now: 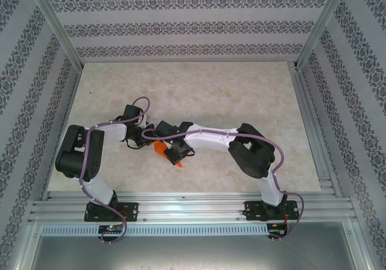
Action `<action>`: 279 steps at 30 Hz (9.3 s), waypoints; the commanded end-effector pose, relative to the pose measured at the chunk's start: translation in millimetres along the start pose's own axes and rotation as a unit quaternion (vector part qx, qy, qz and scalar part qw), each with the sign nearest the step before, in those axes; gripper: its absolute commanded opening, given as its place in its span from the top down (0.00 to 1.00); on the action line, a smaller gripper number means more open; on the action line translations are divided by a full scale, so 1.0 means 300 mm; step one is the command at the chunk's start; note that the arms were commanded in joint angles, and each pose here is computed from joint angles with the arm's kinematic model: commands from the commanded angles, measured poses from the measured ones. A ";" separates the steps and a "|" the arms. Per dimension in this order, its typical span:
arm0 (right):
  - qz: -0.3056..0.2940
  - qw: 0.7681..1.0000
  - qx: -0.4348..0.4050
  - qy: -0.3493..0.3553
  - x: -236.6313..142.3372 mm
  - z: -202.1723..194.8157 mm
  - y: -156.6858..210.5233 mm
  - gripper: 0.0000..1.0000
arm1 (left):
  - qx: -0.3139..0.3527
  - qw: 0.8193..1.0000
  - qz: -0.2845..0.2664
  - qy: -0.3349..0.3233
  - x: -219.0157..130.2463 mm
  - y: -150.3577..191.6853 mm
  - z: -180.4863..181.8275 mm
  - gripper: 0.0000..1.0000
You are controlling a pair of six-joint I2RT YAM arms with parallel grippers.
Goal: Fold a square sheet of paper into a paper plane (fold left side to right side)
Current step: Fourth fold the wing at the center of the table.
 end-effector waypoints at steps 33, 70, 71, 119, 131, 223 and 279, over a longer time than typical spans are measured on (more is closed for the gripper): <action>0.001 0.990 0.032 -0.136 0.101 -0.088 0.038 0.95 | 0.047 0.993 -0.032 -0.099 -0.132 -0.029 -0.032 0.92; 0.003 0.984 0.051 -0.171 0.122 -0.089 0.030 0.90 | -0.029 0.983 0.048 0.175 -0.025 0.175 -0.096 0.88; 0.003 0.984 0.050 -0.171 0.122 -0.089 0.029 0.90 | -0.032 0.984 0.048 0.171 -0.019 0.174 -0.088 0.88; -0.062 0.973 0.102 -0.197 -0.045 -0.133 0.077 0.74 | -0.024 0.994 0.036 0.101 0.041 0.132 -0.053 0.91; -0.028 0.979 0.087 -0.180 -0.002 -0.106 0.107 0.76 | -0.024 0.995 0.034 0.095 0.041 0.134 -0.044 0.91; -0.075 0.956 0.173 -0.223 0.100 -0.274 -0.006 0.93 | -0.006 0.995 0.037 0.095 0.044 0.107 -0.077 0.84; -0.090 0.954 0.180 -0.223 0.053 -0.281 -0.012 0.92 | -0.020 0.999 0.031 0.007 0.064 0.162 0.062 0.96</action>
Point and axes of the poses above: each hand's point on the last joint's axis, 136 mm out from that joint toward the fingers, its own x axis out along the fingers, its own z axis along the line the jaws close on, y = z × x, the point moved 8 cm from there along -x, back along the fingers, and after that the axes turned 10 degrees about -x, right-handed, at the moved point
